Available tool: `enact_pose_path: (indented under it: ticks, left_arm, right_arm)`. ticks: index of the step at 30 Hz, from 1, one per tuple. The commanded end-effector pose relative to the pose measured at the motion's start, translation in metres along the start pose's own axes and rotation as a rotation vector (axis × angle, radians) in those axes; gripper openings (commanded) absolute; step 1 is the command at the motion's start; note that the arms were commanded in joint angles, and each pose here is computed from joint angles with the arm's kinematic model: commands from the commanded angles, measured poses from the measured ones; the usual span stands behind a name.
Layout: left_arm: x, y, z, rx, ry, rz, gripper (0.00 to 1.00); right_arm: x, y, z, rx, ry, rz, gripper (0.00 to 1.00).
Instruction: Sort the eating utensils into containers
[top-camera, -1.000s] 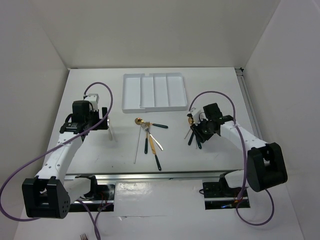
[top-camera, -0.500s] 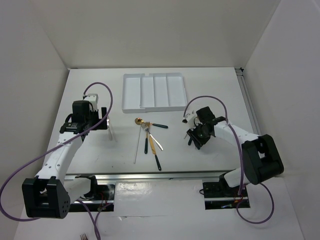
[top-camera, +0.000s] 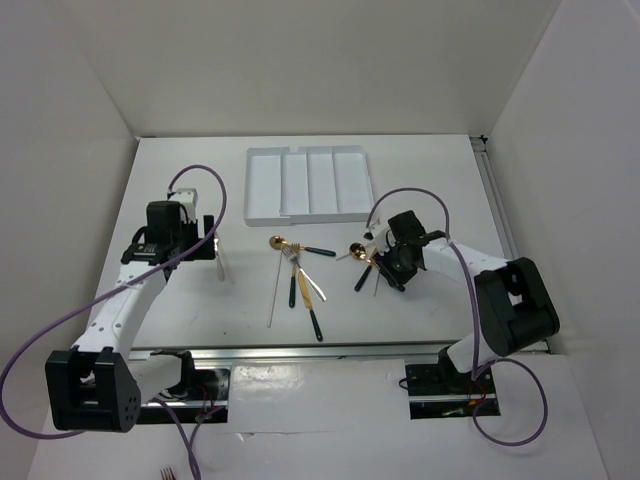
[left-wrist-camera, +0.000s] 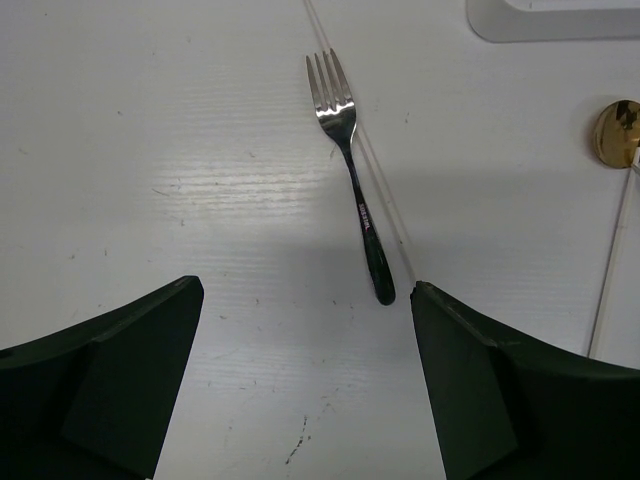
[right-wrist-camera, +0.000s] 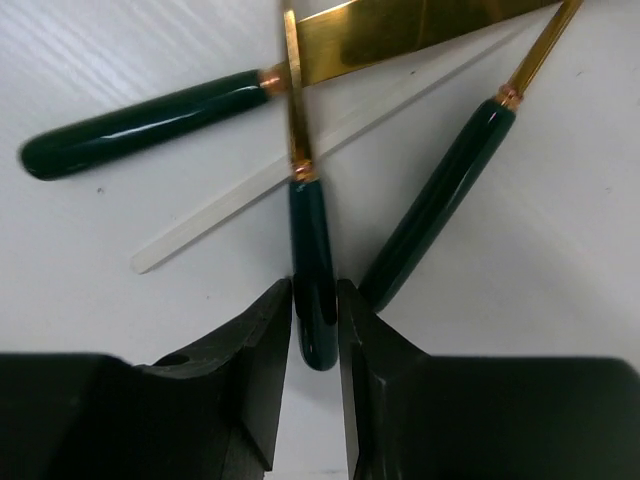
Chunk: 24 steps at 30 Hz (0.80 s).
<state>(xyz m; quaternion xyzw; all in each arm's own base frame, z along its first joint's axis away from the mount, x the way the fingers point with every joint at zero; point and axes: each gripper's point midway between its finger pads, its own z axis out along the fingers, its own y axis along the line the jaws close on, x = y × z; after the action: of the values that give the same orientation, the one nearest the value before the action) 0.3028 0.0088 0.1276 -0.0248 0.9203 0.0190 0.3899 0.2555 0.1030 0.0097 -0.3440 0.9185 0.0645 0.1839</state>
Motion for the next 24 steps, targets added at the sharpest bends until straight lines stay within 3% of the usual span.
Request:
enact_pose_path:
  ticks: [1,4,5,6,10,14,19,24]
  left_arm:
    - [-0.011,0.001,0.000,-0.009,-0.024,0.016,1.00]
    - [-0.009,0.002,0.002,-0.009,-0.014,0.025,1.00]
    - [-0.009,0.003,0.002,-0.018,-0.014,0.025,1.00]
    - [-0.009,0.003,0.002,-0.018,-0.014,0.025,1.00]
    - [-0.007,0.004,0.003,-0.018,-0.014,0.036,1.00]
    - [-0.016,0.004,-0.003,-0.018,-0.055,0.033,1.00]
    - [-0.018,-0.002,-0.011,0.021,-0.093,0.053,1.00]
    - [-0.020,0.002,-0.015,-0.002,-0.095,0.041,1.00]
  right_arm:
    - [0.021,0.001,0.016,0.011,0.085,0.024,0.32]
    - [0.029,0.001,0.025,0.009,0.123,0.036,0.33]
    - [0.026,-0.003,0.024,0.024,0.119,0.035,0.29]
    - [0.025,-0.003,0.026,0.024,0.119,0.035,0.00]
    - [0.019,-0.007,0.019,0.051,0.089,0.041,0.00]
    - [-0.021,-0.007,-0.015,0.059,-0.094,0.023,0.00]
    - [-0.056,-0.020,-0.047,0.048,-0.224,0.054,0.00]
    - [-0.110,-0.022,-0.095,0.095,-0.490,-0.043,0.00]
